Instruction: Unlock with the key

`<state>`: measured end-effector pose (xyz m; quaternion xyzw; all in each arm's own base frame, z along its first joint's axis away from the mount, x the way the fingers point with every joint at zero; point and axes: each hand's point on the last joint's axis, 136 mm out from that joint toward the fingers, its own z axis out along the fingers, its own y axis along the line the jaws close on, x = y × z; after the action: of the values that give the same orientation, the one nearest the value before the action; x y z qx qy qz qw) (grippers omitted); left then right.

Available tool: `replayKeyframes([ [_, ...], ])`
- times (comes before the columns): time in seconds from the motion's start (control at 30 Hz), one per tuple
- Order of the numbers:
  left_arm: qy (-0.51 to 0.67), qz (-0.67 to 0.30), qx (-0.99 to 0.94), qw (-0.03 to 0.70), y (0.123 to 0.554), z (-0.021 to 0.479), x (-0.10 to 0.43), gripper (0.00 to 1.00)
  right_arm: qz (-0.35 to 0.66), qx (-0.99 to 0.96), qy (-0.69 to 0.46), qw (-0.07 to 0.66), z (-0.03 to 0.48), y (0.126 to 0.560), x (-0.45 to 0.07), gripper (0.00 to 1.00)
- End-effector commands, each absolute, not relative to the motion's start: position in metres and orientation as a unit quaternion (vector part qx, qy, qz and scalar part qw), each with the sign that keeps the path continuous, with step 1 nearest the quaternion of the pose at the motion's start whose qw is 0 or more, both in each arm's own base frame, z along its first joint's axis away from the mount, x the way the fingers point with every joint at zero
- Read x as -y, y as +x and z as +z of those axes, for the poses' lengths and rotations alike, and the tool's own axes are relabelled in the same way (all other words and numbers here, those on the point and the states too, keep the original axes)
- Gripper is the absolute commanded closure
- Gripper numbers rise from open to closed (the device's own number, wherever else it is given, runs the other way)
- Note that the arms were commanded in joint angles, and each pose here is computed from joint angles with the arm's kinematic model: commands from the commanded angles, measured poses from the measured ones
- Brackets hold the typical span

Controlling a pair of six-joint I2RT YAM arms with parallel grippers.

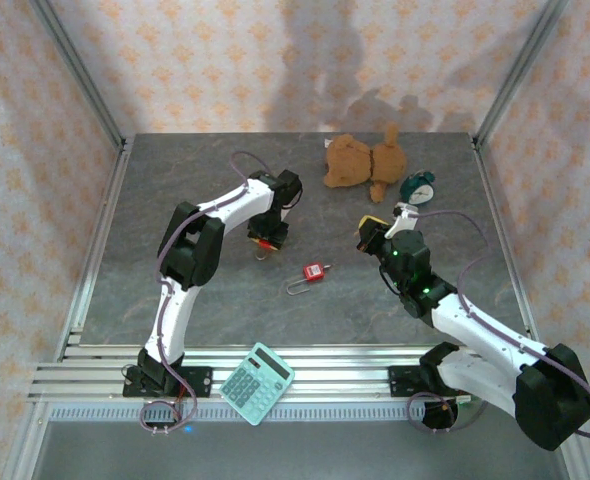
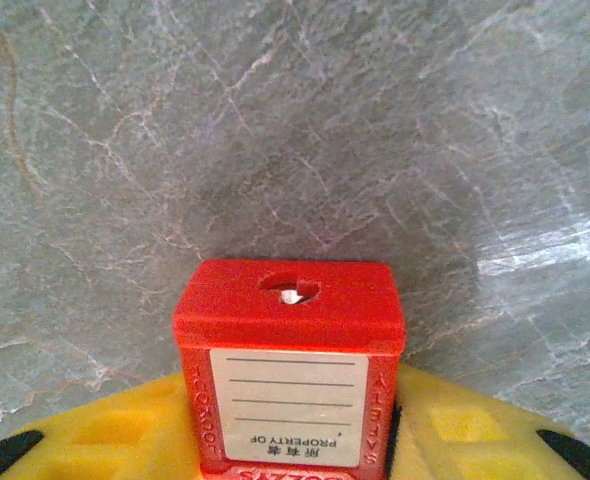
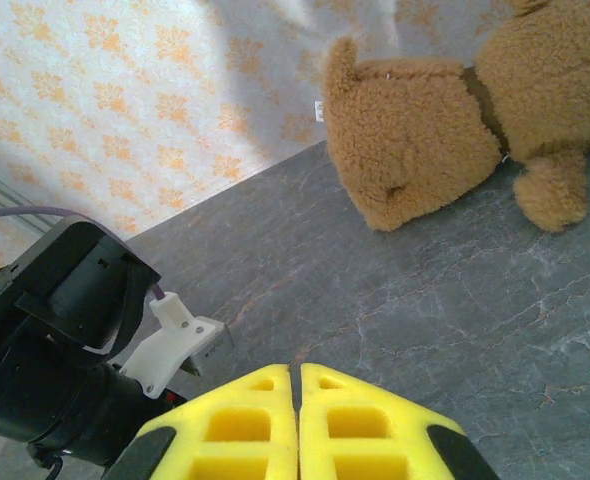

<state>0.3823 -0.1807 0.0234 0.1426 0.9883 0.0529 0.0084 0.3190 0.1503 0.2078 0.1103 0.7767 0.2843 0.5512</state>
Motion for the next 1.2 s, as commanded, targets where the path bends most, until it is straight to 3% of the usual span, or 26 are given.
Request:
replayKeyframes([
  [0.0, 0.138, 0.094, -0.986, 0.017, 0.381, 0.034, 0.152, 0.54, 0.295, -0.767, 0.11, 0.56, 0.219, 0.32, -0.153, 0.94],
  [0.63, 0.155, 0.066, -0.986, -0.017, 0.364, 0.021, 0.158, 0.52, 0.299, -0.765, 0.109, 0.56, 0.222, 0.319, -0.154, 0.94],
  [1.17, 0.136, 0.064, -0.987, 0.06, 0.377, 0.048, 0.159, 0.58, 0.302, -0.765, 0.102, 0.559, 0.223, 0.318, -0.159, 0.94],
])
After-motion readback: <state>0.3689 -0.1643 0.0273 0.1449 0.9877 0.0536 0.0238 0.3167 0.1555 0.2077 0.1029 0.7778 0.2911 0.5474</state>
